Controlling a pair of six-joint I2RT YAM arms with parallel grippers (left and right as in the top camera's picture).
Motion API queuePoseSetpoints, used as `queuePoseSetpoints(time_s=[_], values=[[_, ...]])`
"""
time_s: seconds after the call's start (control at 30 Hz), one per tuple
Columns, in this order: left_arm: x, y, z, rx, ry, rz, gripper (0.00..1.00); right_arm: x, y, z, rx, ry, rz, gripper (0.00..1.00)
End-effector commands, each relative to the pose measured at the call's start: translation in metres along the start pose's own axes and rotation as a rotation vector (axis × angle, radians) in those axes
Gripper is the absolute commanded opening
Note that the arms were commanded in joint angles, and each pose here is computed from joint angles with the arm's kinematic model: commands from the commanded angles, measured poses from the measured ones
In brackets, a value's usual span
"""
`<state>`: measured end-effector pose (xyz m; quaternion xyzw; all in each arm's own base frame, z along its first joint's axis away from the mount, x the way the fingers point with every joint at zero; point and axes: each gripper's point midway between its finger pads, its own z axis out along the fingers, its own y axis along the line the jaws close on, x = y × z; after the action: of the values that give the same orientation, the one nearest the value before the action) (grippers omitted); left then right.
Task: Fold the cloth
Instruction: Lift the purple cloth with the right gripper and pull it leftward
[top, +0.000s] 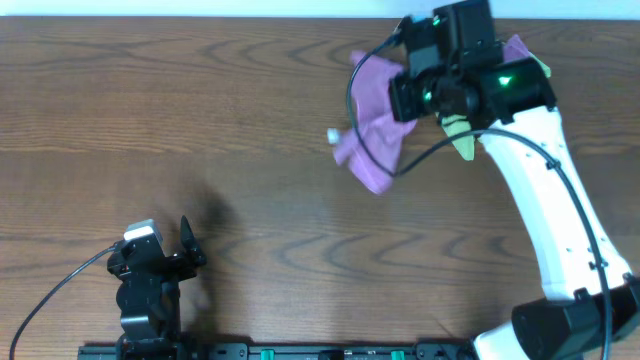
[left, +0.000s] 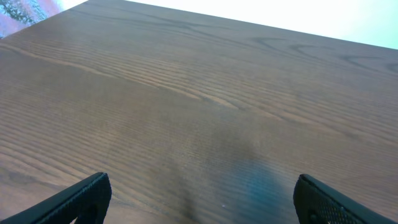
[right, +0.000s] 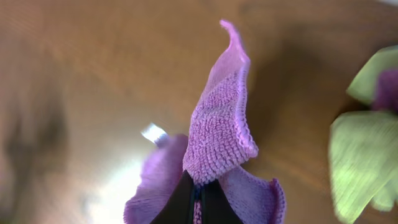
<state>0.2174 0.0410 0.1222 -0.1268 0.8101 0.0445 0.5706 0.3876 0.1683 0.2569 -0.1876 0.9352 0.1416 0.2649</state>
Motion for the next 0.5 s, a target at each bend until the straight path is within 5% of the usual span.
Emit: queuePoseSetpoints(time_s=[0.0,0.47], values=[[0.009,0.003,0.003,-0.014,0.018,0.016,0.95,0.009,0.021,-0.014,-0.019,0.023,-0.051,0.01],[0.009,0.003,0.003,-0.014,0.018,0.016,0.95,0.042,0.039,-0.01,-0.046,0.132,-0.094,0.01]])
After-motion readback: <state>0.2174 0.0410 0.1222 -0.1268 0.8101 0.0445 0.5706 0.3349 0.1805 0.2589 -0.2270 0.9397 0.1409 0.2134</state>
